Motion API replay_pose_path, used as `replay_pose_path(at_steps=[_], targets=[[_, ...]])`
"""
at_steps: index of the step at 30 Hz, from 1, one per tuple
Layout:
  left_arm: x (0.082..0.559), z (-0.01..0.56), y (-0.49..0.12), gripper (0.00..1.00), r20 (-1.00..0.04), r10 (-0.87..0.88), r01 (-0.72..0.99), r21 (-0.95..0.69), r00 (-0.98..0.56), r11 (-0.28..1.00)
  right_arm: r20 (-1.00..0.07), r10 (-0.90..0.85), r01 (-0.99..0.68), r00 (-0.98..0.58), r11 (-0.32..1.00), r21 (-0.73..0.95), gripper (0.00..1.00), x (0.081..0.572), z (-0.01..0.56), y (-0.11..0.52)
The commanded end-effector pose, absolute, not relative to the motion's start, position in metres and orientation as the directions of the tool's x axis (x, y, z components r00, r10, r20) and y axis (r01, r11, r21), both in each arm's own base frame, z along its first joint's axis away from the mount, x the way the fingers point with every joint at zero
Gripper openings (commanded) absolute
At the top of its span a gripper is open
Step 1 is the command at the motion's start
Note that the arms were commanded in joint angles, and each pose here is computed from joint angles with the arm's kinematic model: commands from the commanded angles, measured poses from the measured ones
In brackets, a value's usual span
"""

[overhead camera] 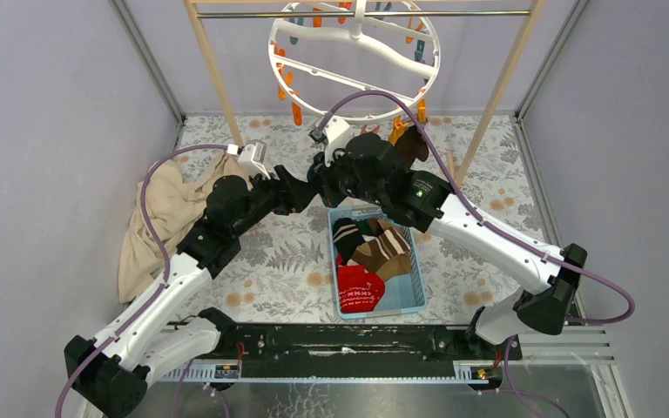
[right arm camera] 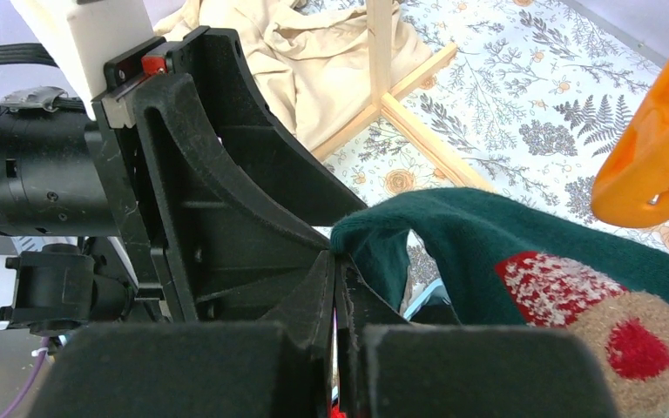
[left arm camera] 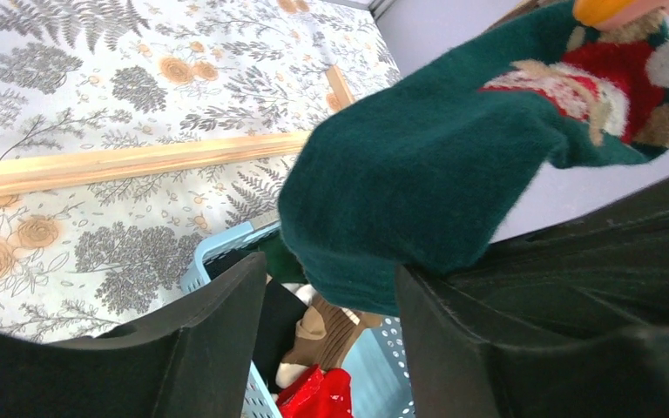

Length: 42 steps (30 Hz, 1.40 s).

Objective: Remove the socks clipped to the hanger
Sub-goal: Remove the sock from the hanger.

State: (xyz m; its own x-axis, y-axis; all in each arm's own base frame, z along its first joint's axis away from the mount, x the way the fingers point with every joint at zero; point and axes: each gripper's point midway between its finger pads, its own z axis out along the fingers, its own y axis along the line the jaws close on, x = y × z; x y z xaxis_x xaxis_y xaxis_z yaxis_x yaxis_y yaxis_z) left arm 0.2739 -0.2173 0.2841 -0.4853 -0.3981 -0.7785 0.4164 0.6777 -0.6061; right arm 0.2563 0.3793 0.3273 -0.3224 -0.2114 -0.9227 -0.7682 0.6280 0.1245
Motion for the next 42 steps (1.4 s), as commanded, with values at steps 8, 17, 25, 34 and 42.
replay_pose_path(at_steps=[8,17,25,34,42], targets=[[0.267,0.313,-0.232,0.29,-0.805,-0.410,0.538,-0.592,-0.428,0.600,-0.940,-0.150,-0.782,-0.308,0.602,0.160,0.00,0.249,0.346,0.382],[0.267,0.312,-0.231,0.30,-0.802,-0.409,0.525,-0.595,-0.435,0.608,-0.939,-0.150,-0.751,-0.309,0.645,0.144,0.06,0.247,0.343,0.360],[0.264,0.314,-0.229,0.60,-0.799,-0.405,0.516,-0.598,-0.445,0.613,-0.927,-0.146,-0.708,-0.346,0.689,0.156,0.51,0.239,0.319,0.335],[0.256,0.321,-0.225,0.73,-0.802,-0.408,0.526,-0.596,-0.437,0.607,-0.917,-0.092,-0.639,-0.388,0.744,0.195,0.75,0.236,0.301,0.305],[0.254,0.326,-0.227,0.65,-0.811,-0.400,0.550,-0.584,-0.427,0.597,-0.921,0.037,-0.548,-0.387,0.795,0.262,0.76,0.245,0.303,0.270]])
